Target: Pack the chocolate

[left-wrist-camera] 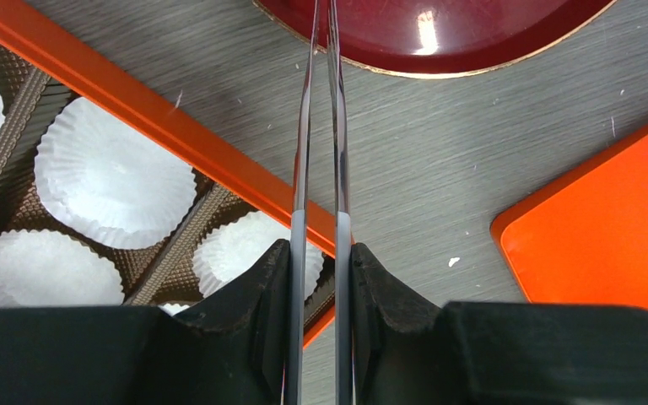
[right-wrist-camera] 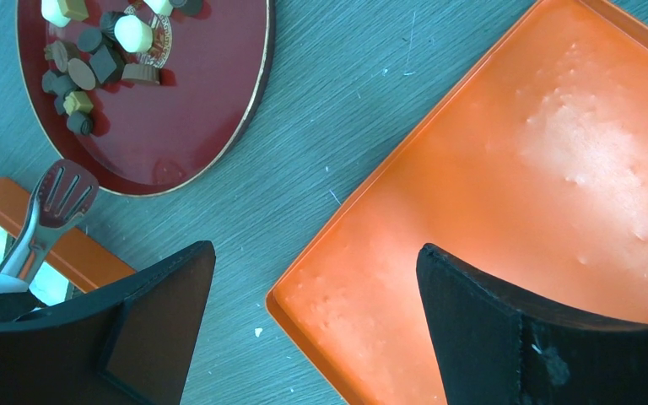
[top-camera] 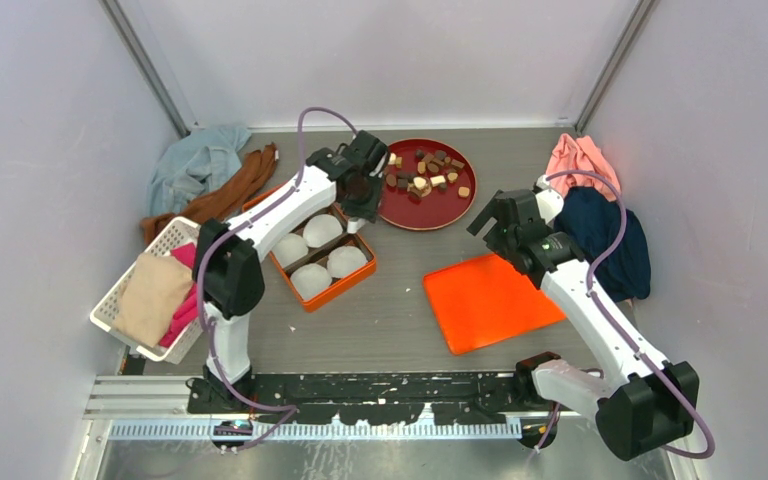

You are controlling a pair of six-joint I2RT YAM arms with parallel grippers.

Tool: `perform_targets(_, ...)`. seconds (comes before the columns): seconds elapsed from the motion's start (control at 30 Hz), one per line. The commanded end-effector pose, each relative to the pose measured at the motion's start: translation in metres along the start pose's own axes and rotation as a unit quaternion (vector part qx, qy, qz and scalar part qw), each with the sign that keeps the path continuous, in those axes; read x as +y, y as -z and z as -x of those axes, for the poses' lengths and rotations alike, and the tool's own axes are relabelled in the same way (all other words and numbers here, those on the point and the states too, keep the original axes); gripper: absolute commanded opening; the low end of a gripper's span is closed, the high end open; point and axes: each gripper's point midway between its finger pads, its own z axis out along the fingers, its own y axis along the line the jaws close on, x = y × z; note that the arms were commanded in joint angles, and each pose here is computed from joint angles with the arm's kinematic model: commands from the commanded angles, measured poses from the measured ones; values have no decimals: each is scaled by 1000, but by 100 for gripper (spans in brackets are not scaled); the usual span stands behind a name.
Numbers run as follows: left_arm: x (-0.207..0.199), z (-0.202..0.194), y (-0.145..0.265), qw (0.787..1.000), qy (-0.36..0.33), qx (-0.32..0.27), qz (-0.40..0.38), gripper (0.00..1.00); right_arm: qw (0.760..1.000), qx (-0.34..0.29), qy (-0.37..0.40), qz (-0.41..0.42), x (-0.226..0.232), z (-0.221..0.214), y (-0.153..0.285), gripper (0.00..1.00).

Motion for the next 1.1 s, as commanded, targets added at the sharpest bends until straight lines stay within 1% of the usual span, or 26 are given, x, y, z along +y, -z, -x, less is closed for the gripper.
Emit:
perform_targets(0.0, -11, 38, 16, 998, -4, -65, -22, 0, 1000, -21, -11, 2, 0, 11, 6, 95)
perform_targets(0.13, -4, 39, 6, 998, -9, -61, 1, 2, 1000, -18, -12, 4, 2, 10, 5, 95)
perform_targets(0.27, -2, 38, -6, 999, -12, -48, 14, 10, 1000, -18, -12, 4, 2, 10, 5, 95)
perform_targets(0.6, 5, 39, -23, 998, -14, -39, 42, 27, 1000, -20, -9, -1, -1, 10, 5, 95)
perform_targets(0.77, 9, 41, -23, 998, -15, -41, 52, 30, 1000, -19, -9, -1, 0, 10, 4, 95)
perform_targets(0.93, 11, 43, -26, 997, -19, -41, 62, 39, 1000, -18, -9, -1, -1, 9, 4, 95)
perform_targets(1.07, 13, 43, -32, 997, -21, -34, 73, 39, 1000, -18, -9, -1, -1, 9, 3, 95)
